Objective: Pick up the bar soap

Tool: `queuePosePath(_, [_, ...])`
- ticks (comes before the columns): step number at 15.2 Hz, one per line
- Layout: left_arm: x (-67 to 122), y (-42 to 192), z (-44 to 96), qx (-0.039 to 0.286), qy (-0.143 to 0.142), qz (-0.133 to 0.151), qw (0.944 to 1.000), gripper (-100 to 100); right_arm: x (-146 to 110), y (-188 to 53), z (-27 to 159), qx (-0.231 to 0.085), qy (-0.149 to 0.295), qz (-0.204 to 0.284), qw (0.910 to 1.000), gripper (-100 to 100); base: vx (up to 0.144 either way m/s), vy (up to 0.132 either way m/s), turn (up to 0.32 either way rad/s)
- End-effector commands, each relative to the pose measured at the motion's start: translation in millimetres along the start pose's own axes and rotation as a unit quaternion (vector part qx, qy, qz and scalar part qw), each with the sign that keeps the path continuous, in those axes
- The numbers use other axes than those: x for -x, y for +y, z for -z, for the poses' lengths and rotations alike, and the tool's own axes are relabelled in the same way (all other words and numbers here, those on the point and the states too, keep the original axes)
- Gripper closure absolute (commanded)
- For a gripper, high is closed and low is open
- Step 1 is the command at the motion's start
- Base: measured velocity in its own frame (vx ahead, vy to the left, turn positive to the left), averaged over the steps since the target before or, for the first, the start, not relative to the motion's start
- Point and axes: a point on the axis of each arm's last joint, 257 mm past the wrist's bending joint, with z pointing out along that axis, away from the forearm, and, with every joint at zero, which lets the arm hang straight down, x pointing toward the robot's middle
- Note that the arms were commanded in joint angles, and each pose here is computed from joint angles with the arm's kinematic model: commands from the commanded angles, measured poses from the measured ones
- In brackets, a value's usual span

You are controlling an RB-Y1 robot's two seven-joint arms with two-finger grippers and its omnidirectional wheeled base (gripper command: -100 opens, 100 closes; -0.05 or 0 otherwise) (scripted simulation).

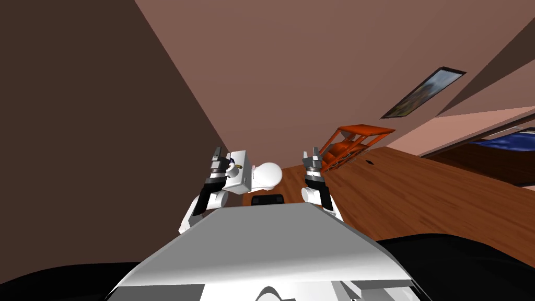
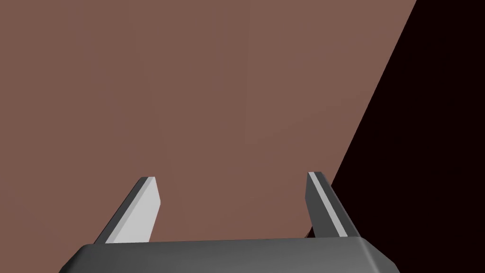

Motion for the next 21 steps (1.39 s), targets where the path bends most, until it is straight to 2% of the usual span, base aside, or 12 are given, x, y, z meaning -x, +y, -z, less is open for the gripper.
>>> queuePosePath(1, [1.6, 12, -1.2, 0.022, 0.0, -0.004, 0.9998, -100, 0, 0, 0.0, 0.0, 0.0, 0.0, 1.0, 0, -0.013, -0.021, -0.033])
queuePosePath(2, [1.6, 12, -1.2, 0.022, 0.0, -0.004, 0.9998, -100, 0, 0, 0.0, 0.0, 0.0, 0.0, 1.0, 0, -0.009, -0.012, -0.001])
queuePosePath(3, [3.9, 26, -3.6, 0.041, 0.0, -0.013, 0.9991, -100, 0, 0, 0.0, 0.0, 0.0, 0.0, 1.0, 0, -0.014, -0.021, -0.091])
queuePosePath(5, [4.5, 34, -2.8, 0.057, -0.001, -0.013, 0.9983, -100, 0, 0, 0.0, 0.0, 0.0, 0.0, 1.0, 0, -0.014, -0.021, -0.064])
queuePosePath(9, [10.9, 66, -6.5, 0.106, -0.001, -0.03, 0.9939, -100, 0, 0, 0.0, 0.0, 0.0, 0.0, 1.0, 0, -0.01, -0.027, -0.077])
queuePosePath(12, [12.0, 79, -3.3, 0.132, -0.002, -0.03, 0.9908, -100, 0, 0, 0.0, 0.0, 0.0, 0.0, 1.0, 0, -0.007, -0.018, -0.043])
queuePosePath(13, [15.2, 90, -6.0, 0.146, -0.003, -0.038, 0.9886, -100, 0, 0, 0.0, 0.0, 0.0, 0.0, 1.0, 0, -0.004, -0.017, -0.083])
queuePosePath(16, [16.2, 102, -2.0, 0.17, -0.004, -0.038, 0.9847, -100, 0, 0, 0.0, 0.0, 0.0, 0.0, 1.0, 0, -0.002, -0.017, -0.046])
queuePosePath(17, [19.8, 114, -4.1, 0.187, -0.004, -0.045, 0.9813, -100, 0, 0, 0.0, 0.0, 0.0, 0.0, 1.0, 0, -0.002, -0.02, -0.092])
queuePosePath(20, [20.7, 125, 0.4, 0.209, -0.005, -0.045, 0.9769, -100, 0, 0, 0.0, 0.0, 0.0, 0.0, 1.0, 0, -0.005, -0.018, -0.039])
queuePosePath(21, [24.3, 134, -2.6, 0.221, -0.005, -0.052, 0.9739, -100, 0, 0, 0.0, 0.0, 0.0, 0.0, 1.0, 0, -0.005, -0.015, -0.079])
